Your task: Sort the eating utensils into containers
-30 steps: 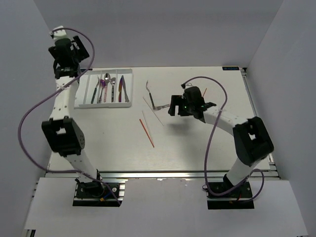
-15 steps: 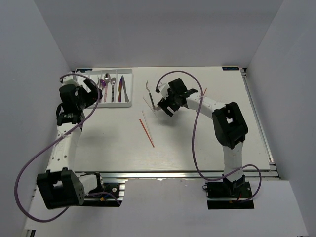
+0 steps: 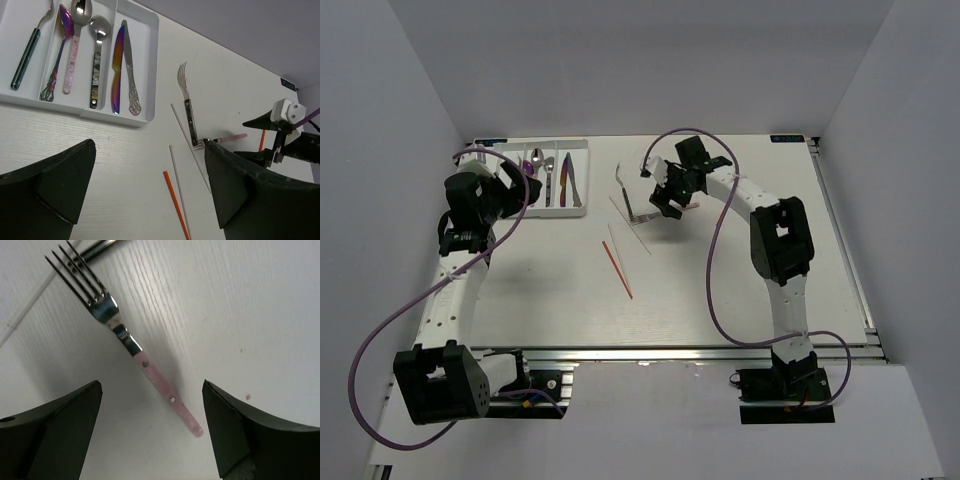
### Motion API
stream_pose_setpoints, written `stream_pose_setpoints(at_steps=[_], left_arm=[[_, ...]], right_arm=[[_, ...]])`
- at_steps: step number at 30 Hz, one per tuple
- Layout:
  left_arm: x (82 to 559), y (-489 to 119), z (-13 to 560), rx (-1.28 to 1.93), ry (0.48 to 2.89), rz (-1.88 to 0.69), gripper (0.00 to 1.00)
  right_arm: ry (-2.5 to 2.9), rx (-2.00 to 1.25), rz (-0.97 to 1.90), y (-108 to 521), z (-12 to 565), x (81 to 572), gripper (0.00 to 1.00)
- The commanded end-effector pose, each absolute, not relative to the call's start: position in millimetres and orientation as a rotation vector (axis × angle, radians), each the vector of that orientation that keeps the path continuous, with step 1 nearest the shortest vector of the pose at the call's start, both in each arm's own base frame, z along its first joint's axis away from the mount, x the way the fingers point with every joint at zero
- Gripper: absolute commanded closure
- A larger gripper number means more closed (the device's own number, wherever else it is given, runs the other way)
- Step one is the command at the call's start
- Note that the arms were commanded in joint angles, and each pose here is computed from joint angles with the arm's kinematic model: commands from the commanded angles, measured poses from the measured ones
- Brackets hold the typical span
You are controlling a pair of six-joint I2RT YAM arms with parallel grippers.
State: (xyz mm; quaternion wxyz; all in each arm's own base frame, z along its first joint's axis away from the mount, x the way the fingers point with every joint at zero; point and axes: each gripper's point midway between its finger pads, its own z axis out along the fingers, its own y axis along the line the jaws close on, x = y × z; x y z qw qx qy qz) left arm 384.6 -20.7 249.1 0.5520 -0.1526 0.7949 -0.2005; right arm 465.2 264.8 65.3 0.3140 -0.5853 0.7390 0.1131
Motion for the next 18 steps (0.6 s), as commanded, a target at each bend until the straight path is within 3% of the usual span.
stream_pose_setpoints(at_steps=[1, 10, 13, 14, 16, 18], left_arm=[[383.9, -30.1, 265.1, -0.318, 1.841, -0.526, 0.02], [385.5, -34.0, 261.5, -0.309, 1.851, -0.555, 0.02], [385.8, -35.1, 261.1, -0.307, 1.851, -0.563, 0.02], [386.0, -35.1, 260.5, -0.308, 1.852, -0.563, 0.02], [386.6, -35.8, 260.9, -0.305, 1.853, -0.565, 0.02], [386.9, -36.1, 260.7, -0.305, 1.853, -0.568, 0.02]], right_arm=[[1.919, -1.627, 0.437, 271.7, 60.1, 460.7, 0.14], [2.004, -1.636, 0.452, 253.7, 22.9, 466.9, 0.22], [2.023, -1.631, 0.465, 245.3, 13.9, 467.7, 0.29], [2.028, -1.631, 0.472, 243.2, 12.1, 467.0, 0.34], [2.035, -1.622, 0.459, 238.2, 12.5, 466.5, 0.70], [2.062, -1.626, 0.386, 227.3, 5.7, 466.5, 0.80]])
